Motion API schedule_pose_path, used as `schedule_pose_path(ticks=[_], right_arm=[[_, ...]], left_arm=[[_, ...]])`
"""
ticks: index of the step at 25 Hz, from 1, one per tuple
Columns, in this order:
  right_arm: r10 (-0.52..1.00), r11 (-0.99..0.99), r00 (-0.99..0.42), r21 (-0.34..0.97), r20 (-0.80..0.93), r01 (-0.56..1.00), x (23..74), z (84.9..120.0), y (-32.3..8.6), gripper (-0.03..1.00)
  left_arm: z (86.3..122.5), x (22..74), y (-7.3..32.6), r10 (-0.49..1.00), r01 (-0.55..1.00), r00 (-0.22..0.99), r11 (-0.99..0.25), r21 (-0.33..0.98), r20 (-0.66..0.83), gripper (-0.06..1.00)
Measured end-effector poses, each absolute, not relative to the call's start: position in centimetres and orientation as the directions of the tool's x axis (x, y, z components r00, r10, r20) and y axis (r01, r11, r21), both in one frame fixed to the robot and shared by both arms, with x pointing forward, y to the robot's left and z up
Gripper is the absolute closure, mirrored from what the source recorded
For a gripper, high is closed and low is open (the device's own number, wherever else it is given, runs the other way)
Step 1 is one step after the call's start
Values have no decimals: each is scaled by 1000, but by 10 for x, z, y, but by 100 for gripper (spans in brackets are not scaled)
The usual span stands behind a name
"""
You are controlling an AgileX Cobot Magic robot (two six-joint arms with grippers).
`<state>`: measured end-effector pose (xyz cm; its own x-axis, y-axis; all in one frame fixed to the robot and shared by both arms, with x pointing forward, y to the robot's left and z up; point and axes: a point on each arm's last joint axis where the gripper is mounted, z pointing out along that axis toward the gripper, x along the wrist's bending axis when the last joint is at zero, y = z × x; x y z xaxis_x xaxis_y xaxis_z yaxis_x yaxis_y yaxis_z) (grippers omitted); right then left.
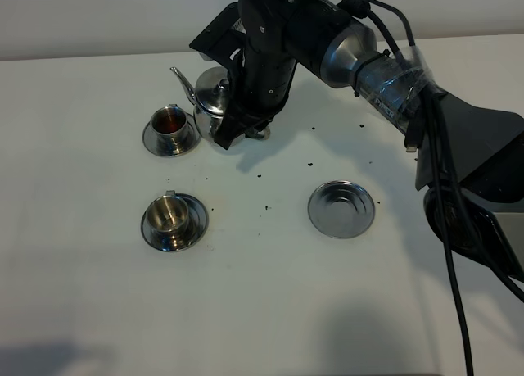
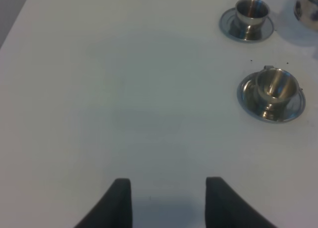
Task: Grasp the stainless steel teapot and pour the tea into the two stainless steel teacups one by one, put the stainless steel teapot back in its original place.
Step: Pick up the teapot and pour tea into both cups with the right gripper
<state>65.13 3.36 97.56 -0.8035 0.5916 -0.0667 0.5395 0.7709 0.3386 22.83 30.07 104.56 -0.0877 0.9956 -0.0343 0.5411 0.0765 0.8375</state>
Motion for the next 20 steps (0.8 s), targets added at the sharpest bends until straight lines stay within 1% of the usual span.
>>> schedule_pose_path(ticks=[5, 11, 15, 18, 20], right_arm=[[591, 784, -805, 269, -49, 560, 647, 956, 30, 79], [581, 795, -810, 264, -75, 546, 645, 959, 31, 79], [578, 790, -812, 303, -77, 533, 639, 981, 33, 79], [568, 791, -817, 340, -97, 509, 628, 1009, 32, 79], [557, 798, -824, 342, -104, 496, 616, 1024, 30, 79]], left_arm=[[1046, 228, 301, 996, 541, -88, 76, 837, -34, 56], [1046, 228, 301, 996, 541, -88, 76, 837, -34, 56], [1046, 228, 301, 996, 541, -88, 76, 837, -34, 56], [1046, 228, 301, 996, 541, -88, 76, 837, -34, 56], [1046, 228, 301, 996, 541, -88, 76, 837, -34, 56]])
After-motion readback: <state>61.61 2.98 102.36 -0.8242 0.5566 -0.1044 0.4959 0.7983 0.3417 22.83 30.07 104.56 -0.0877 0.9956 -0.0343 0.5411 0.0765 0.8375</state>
